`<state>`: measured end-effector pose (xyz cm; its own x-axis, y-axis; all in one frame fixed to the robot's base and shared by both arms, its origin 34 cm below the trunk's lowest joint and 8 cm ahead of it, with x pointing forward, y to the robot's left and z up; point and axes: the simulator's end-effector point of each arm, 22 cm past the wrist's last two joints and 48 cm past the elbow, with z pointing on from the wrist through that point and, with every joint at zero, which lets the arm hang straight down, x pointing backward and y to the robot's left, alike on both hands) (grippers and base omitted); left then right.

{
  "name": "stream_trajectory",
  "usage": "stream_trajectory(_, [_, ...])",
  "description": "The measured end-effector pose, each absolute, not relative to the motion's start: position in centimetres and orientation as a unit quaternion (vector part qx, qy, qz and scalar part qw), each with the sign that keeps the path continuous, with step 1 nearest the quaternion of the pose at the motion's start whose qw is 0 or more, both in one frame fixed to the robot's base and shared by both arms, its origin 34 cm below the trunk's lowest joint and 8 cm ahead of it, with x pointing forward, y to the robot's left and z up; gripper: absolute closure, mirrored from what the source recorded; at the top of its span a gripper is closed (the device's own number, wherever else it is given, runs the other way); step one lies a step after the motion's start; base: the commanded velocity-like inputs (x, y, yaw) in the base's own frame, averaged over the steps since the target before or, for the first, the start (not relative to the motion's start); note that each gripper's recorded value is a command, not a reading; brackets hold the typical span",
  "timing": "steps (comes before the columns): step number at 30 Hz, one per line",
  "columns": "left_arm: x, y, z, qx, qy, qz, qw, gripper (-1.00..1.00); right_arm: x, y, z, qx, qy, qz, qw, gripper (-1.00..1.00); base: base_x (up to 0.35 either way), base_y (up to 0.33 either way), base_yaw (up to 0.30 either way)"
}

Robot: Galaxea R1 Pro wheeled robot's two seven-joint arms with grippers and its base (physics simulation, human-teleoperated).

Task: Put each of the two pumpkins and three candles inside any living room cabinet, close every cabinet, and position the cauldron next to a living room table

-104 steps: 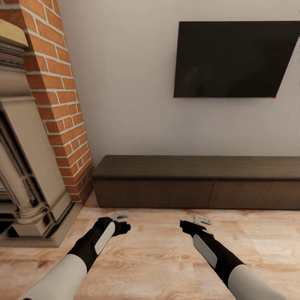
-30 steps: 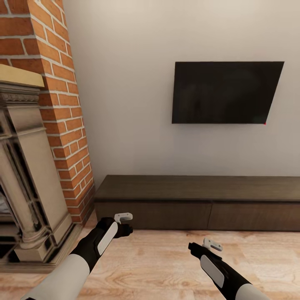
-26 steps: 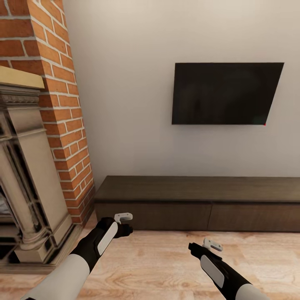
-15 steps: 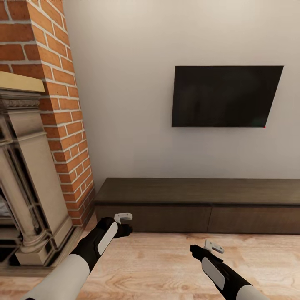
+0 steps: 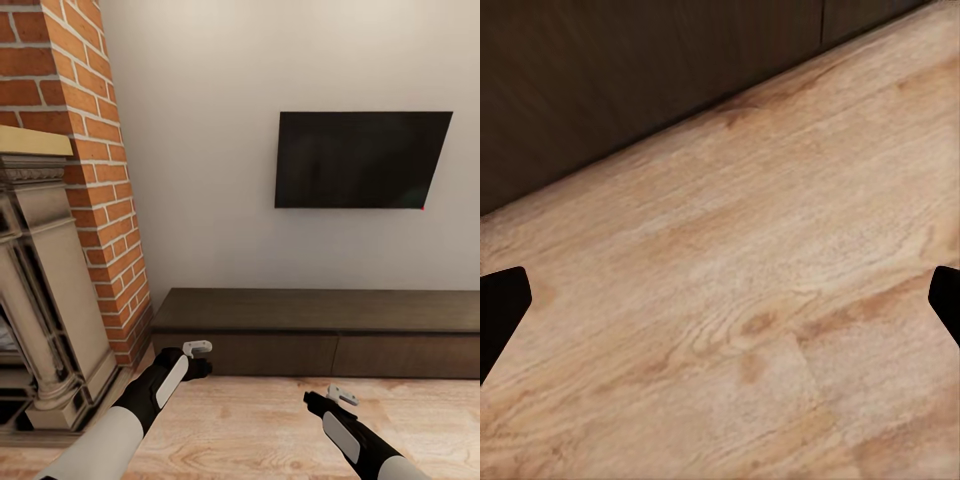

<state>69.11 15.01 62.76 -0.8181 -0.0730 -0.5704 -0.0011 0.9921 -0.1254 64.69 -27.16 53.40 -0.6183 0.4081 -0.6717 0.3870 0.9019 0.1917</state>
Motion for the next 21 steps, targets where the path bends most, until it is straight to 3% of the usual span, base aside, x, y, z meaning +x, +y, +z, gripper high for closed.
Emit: stream_trajectory(21, [69.7,15.0,66.9,-0.019,0.952,-0.06,0.3,-1.0,65.3,-27.2,57.6,0.221,0.899,0.014,0.377,-1.0,0.0,0.0,0.0])
